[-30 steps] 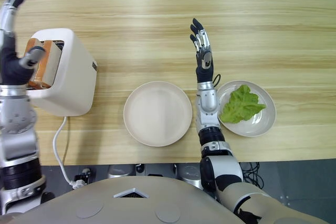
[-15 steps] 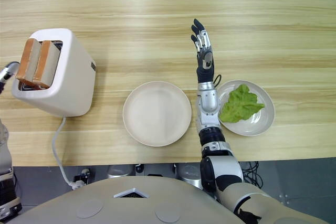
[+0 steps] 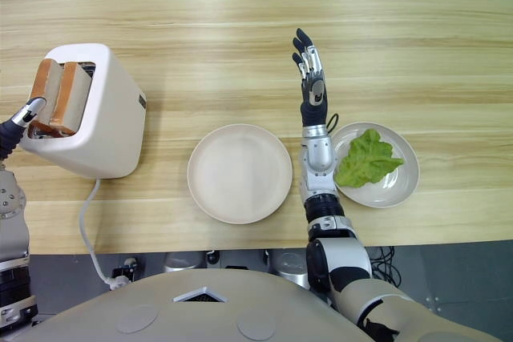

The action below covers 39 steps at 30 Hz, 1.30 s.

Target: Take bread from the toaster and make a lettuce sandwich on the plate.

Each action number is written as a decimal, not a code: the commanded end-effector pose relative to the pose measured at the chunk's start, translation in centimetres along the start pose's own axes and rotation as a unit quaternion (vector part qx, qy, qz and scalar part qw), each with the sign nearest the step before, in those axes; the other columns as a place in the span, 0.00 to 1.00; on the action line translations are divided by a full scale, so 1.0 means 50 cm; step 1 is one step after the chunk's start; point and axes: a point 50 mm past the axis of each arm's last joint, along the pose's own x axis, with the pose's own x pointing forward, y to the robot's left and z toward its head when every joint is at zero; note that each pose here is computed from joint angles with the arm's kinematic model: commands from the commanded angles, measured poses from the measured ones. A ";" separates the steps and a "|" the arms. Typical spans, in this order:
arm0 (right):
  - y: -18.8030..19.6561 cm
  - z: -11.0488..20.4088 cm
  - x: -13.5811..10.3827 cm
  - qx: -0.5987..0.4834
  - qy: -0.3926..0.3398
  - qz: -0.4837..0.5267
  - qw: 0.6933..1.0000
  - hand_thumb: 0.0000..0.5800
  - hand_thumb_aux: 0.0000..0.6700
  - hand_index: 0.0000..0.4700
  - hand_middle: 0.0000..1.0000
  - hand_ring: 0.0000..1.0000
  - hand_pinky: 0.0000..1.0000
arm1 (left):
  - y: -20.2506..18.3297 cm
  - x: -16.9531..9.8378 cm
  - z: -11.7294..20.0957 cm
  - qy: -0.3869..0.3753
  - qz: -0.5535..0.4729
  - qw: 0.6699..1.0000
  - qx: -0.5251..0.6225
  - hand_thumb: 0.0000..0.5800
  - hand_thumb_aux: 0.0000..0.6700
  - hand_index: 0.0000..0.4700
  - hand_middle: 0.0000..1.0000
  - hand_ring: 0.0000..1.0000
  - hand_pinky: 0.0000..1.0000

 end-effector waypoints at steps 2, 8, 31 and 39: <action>-0.005 0.000 0.000 -0.006 -0.003 -0.005 1.000 0.00 0.00 0.00 0.00 0.00 0.00 | -0.011 0.004 0.009 -0.010 -0.028 1.000 -0.004 0.37 0.21 0.20 0.00 0.00 0.00; -0.005 0.001 0.001 -0.008 -0.005 -0.007 1.000 0.00 0.00 0.00 0.00 0.00 0.00 | -0.021 0.005 0.012 -0.012 -0.047 0.999 -0.007 0.79 0.55 0.53 0.00 0.00 0.00; -0.003 -0.002 0.004 -0.016 -0.006 -0.001 1.000 0.00 0.00 0.00 0.00 0.00 0.00 | -0.033 0.011 0.002 0.003 -0.041 0.999 -0.025 1.00 1.00 0.98 0.00 0.00 0.00; 0.000 -0.003 0.002 -0.020 -0.006 0.004 1.000 0.00 0.00 0.00 0.00 0.00 0.00 | 0.033 0.024 0.050 -0.055 0.057 0.996 -0.040 1.00 1.00 0.98 0.00 0.00 0.00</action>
